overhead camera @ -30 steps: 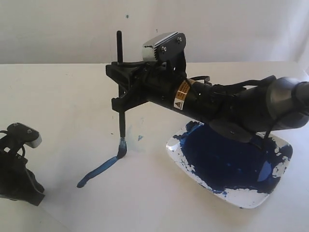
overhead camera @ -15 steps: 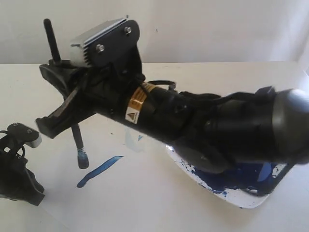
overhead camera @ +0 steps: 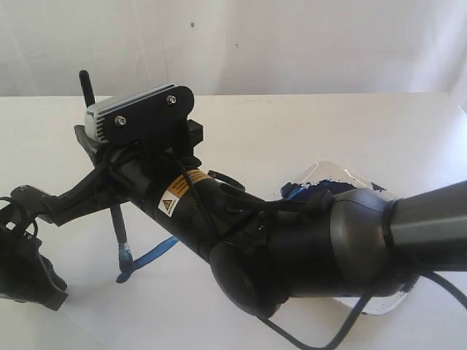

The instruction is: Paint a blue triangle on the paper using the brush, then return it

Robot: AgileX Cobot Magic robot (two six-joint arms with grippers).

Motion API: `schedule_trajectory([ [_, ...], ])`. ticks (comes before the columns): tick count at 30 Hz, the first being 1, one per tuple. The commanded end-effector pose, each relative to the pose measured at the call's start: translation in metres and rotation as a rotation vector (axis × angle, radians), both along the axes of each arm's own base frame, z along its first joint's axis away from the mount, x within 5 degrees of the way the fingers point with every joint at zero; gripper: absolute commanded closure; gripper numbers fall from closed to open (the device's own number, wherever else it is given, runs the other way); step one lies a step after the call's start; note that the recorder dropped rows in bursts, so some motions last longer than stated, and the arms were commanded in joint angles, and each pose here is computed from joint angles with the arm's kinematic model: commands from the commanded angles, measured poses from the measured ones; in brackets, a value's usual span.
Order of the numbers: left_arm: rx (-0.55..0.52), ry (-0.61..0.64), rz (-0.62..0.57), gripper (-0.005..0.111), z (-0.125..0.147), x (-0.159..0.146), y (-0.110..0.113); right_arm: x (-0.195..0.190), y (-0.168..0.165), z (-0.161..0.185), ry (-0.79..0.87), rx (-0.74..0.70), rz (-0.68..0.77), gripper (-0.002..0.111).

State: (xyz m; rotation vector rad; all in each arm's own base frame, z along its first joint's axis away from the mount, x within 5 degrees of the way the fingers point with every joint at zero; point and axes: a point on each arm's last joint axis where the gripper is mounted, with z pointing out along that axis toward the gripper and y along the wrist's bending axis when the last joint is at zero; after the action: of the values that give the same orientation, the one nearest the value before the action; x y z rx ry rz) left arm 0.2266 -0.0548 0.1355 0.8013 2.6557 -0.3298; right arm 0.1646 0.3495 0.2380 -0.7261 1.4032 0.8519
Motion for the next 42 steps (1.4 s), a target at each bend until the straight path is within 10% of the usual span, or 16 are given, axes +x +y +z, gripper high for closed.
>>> schedule_trajectory([
  [1, -0.014, 0.025, -0.002, 0.107, -0.001, -0.003, -0.002, 0.0, -0.001, 0.001, 0.014, 0.023, -0.006, 0.108],
  [42, -0.014, 0.025, -0.002, 0.107, -0.001, -0.003, -0.002, 0.001, -0.004, -0.011, 0.057, -0.113, -0.031, 0.108],
])
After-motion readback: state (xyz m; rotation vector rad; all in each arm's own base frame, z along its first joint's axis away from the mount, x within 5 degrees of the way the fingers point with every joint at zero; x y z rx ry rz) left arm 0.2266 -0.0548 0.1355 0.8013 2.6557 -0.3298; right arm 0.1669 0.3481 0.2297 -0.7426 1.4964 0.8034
